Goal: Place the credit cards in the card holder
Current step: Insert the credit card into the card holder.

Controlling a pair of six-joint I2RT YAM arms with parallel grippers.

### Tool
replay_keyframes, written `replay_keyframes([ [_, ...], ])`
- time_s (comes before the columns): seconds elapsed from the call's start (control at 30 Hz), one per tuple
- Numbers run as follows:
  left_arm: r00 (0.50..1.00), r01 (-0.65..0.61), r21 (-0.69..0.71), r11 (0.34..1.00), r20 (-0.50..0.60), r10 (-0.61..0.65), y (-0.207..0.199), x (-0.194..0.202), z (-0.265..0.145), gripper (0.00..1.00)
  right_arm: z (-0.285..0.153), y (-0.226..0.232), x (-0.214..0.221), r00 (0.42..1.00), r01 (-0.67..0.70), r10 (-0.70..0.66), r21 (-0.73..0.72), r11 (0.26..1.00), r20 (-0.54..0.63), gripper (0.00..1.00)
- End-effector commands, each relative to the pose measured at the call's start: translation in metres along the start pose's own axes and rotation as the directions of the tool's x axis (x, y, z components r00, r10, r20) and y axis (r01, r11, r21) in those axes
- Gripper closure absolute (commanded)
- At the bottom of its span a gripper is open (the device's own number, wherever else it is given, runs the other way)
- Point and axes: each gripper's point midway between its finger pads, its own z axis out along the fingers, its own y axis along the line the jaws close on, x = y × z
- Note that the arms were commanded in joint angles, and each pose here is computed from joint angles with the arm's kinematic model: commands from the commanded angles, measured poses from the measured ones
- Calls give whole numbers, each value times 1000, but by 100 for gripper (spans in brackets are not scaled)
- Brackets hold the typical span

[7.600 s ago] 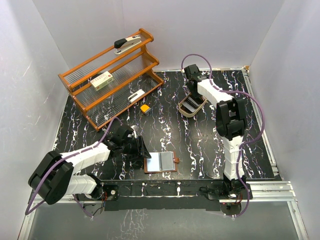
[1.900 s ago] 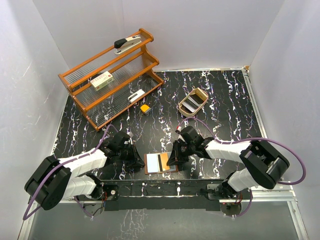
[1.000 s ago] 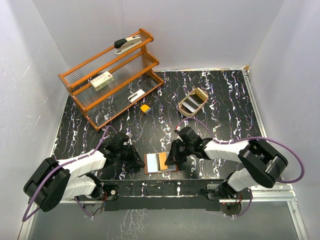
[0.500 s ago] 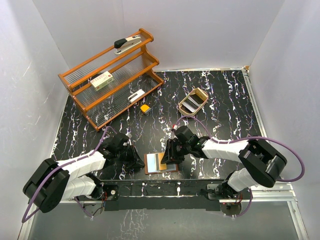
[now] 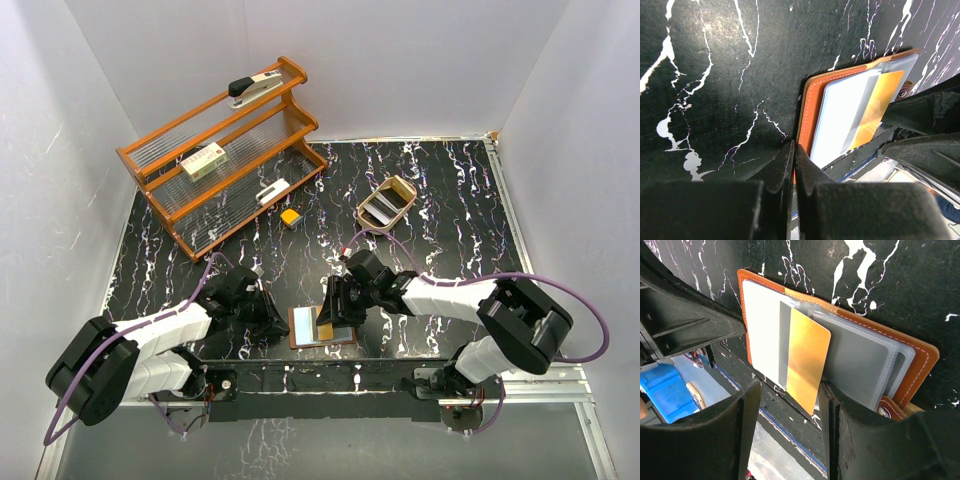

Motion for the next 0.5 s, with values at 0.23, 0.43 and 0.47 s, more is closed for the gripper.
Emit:
replay_keyframes([
  [0.23,1000,6,-7,1000,-13,-6,3,4,-2,100,1,-15,-15,998,19,-28,148,989,58,52],
  [0.43,1000,6,-7,1000,-14,-6,4,5,-2,100,-7,-13,-20,995,50,-65,172,984,80,50],
  [0.47,1000,6,-7,1000,-14,-6,4,5,-2,100,-8,-13,-20,995,51,-66,169,984,81,49],
])
